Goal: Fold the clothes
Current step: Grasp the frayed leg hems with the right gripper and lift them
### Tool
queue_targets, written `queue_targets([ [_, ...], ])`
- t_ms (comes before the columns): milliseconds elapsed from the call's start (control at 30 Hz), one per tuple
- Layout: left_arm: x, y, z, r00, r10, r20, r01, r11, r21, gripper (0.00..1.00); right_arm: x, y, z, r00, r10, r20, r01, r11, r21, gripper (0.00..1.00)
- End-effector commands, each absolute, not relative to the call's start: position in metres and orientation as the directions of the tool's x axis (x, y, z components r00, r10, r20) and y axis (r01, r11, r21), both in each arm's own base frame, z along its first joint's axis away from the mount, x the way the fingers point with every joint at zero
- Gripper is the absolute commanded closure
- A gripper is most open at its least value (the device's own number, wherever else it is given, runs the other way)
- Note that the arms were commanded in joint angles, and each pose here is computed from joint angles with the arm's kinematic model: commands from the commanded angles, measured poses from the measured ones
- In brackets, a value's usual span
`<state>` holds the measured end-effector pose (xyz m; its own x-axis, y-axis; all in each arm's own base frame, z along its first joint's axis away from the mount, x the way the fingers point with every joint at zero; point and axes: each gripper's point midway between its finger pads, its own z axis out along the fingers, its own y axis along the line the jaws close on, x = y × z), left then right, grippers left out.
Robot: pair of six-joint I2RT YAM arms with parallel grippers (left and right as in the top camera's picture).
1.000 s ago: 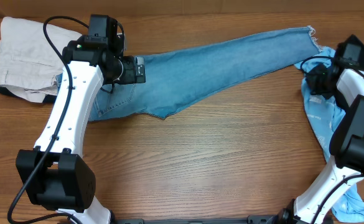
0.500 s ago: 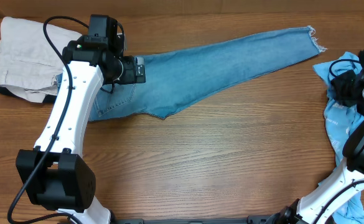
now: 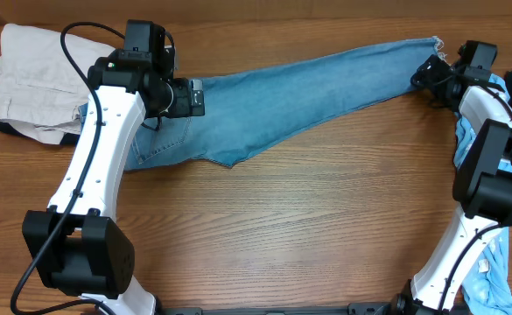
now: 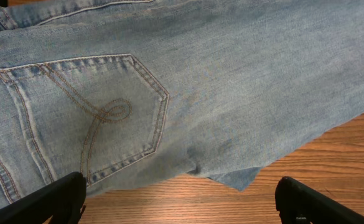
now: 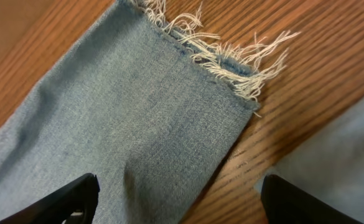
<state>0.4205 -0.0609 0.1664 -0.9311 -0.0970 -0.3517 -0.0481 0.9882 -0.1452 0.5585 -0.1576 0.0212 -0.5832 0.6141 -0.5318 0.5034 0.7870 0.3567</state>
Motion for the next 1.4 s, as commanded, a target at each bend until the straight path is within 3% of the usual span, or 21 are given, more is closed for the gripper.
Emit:
queue_targets([
  [0, 0.421, -0.062, 0.16, -0.935, -0.098, -0.34, -0.053, 0.989, -0.139, 0.0, 0.561, -0.164, -0.007, -0.585, 0.616, -0.528, 0.519, 0.784, 0.339, 0.17],
  [267, 0.423, -0.063, 0.161, -0.932, -0.099, -0.349, -0.052, 0.989, -0.141, 0.0, 0.578, -0.165, -0.042, -0.555, 0.602, -0.574, 0.494, 0.794, 0.355, 0.25],
  [367, 0.428, -0.063, 0.163, -0.925, -0.1, -0.368, -0.049, 0.988, -0.145, 0.0, 0.586, -0.166, -0.049, -0.535, 0.596, -0.599, 0.475, 0.798, 0.371, 0.33],
  [400, 0.429, -0.063, 0.163, -0.923, -0.1, -0.371, -0.049, 0.988, -0.145, 0.0, 0.588, -0.165, -0.048, -0.532, 0.594, -0.603, 0.466, 0.8, 0.377, 0.37],
  [533, 0.432, -0.064, 0.165, -0.918, -0.101, -0.383, -0.046, 0.988, -0.148, 0.0, 0.592, -0.161, -0.043, -0.54, 0.595, -0.595, 0.448, 0.802, 0.396, 0.78],
  [600, 0.432, -0.064, 0.165, -0.918, -0.101, -0.385, -0.046, 0.988, -0.149, 0.0, 0.596, -0.159, -0.034, -0.556, 0.601, -0.574, 0.431, 0.799, 0.419, 0.85],
  [700, 0.432, -0.064, 0.165, -0.918, -0.108, -0.382, -0.053, 0.987, -0.151, 0.0, 0.601, -0.157, -0.009, -0.591, 0.606, -0.532, 0.416, 0.795, 0.442, 0.85],
  [900, 0.432, -0.065, 0.165, -0.918, -0.108, -0.381, -0.05, 0.986, -0.158, 0.0, 0.601, -0.158, 0.082, -0.651, 0.554, -0.519, 0.385, 0.83, 0.404, 0.95],
  [1100, 0.431, -0.065, 0.164, -0.92, -0.107, -0.377, -0.051, 0.986, -0.157, 0.0, 0.585, -0.166, 0.146, -0.655, 0.567, -0.499, 0.383, 0.819, 0.428, 0.96],
  [1367, 0.434, -0.065, 0.166, -0.914, -0.108, -0.391, -0.048, 0.986, -0.161, 0.0, 0.561, -0.11, 0.215, -0.773, 0.343, -0.534, 0.053, 0.874, 0.484, 0.96],
])
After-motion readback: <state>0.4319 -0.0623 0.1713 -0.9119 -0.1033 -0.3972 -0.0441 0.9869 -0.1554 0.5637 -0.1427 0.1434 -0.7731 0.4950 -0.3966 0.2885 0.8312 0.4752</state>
